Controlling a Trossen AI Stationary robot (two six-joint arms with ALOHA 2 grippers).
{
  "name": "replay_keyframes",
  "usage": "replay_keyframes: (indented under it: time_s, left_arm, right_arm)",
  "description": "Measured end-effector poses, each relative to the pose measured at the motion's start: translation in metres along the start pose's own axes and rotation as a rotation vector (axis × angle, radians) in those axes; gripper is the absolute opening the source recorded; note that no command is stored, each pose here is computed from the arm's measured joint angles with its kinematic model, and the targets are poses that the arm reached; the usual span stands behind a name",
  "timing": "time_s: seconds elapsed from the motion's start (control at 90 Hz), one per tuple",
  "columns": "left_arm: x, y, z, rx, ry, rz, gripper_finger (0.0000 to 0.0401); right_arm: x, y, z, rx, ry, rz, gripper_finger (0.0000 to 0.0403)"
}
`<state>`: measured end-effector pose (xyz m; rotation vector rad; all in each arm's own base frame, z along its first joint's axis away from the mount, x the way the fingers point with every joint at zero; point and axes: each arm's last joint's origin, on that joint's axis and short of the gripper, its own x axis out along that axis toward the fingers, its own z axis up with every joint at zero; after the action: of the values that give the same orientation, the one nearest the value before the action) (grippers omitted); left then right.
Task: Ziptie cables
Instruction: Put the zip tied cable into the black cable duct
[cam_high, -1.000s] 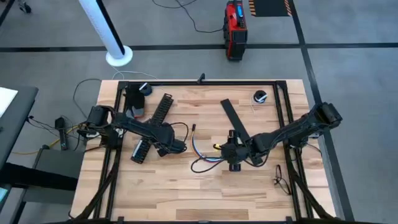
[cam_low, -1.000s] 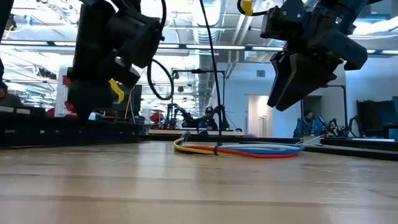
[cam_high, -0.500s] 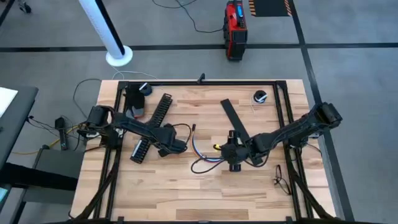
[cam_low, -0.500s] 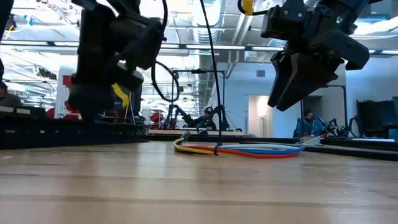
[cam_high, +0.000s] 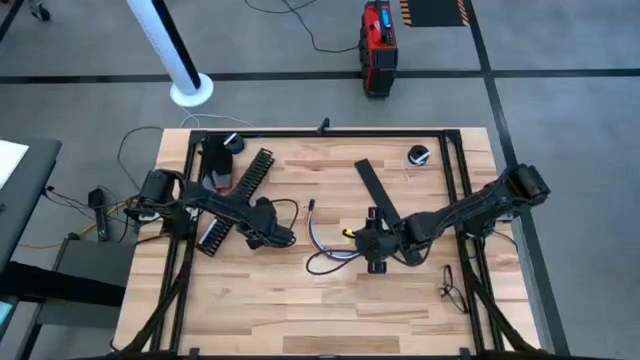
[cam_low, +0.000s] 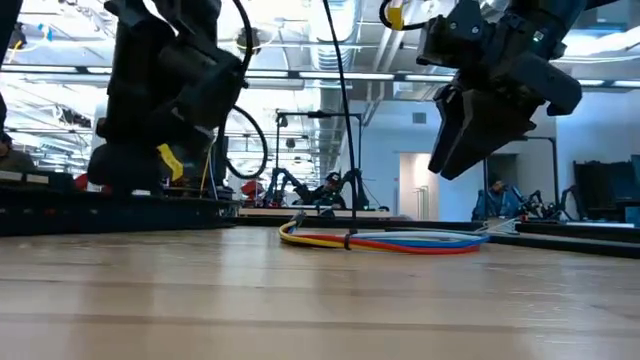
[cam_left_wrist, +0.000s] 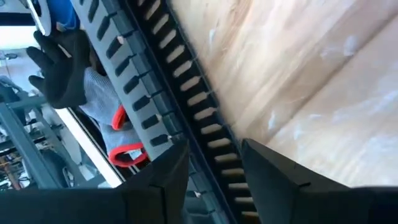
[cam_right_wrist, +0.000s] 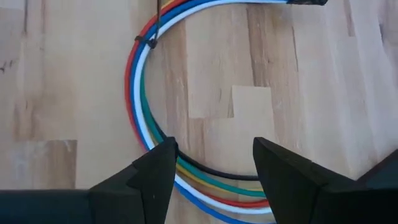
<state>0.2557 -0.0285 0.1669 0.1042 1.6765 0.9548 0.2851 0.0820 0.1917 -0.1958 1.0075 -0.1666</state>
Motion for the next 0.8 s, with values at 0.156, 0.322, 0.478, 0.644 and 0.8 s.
replay_keyframes:
  time_s: [0.156, 0.322, 0.478, 0.644, 0.8]
  left_arm:
    - [-0.006, 0.005, -0.002, -0.013, -0.005, 0.054, 0.0144]
    - [0.006, 0.007, -0.006, -0.008, 0.027, 0.092, 0.0144]
    - [0.023, 0.011, -0.008, -0.082, 0.086, 0.115, 0.0144]
    - [0.046, 0.012, -0.012, -0.085, 0.165, 0.073, 0.0144]
    - [0.057, 0.014, -0.018, -0.035, 0.225, 0.061, 0.0131]
  right_arm:
    - [0.0, 0.0, 0.0, -0.014, -0.001, 0.0, 0.0209]
    - [0.0, 0.0, 0.0, -0.016, -0.001, 0.0, 0.0209]
    - [0.0, 0.0, 0.0, -0.018, -0.001, 0.0, 0.0209]
    - [0.0, 0.0, 0.0, -0.02, -0.001, 0.0, 0.0209]
    - [0.0, 0.0, 0.0, -0.018, -0.001, 0.0, 0.0209]
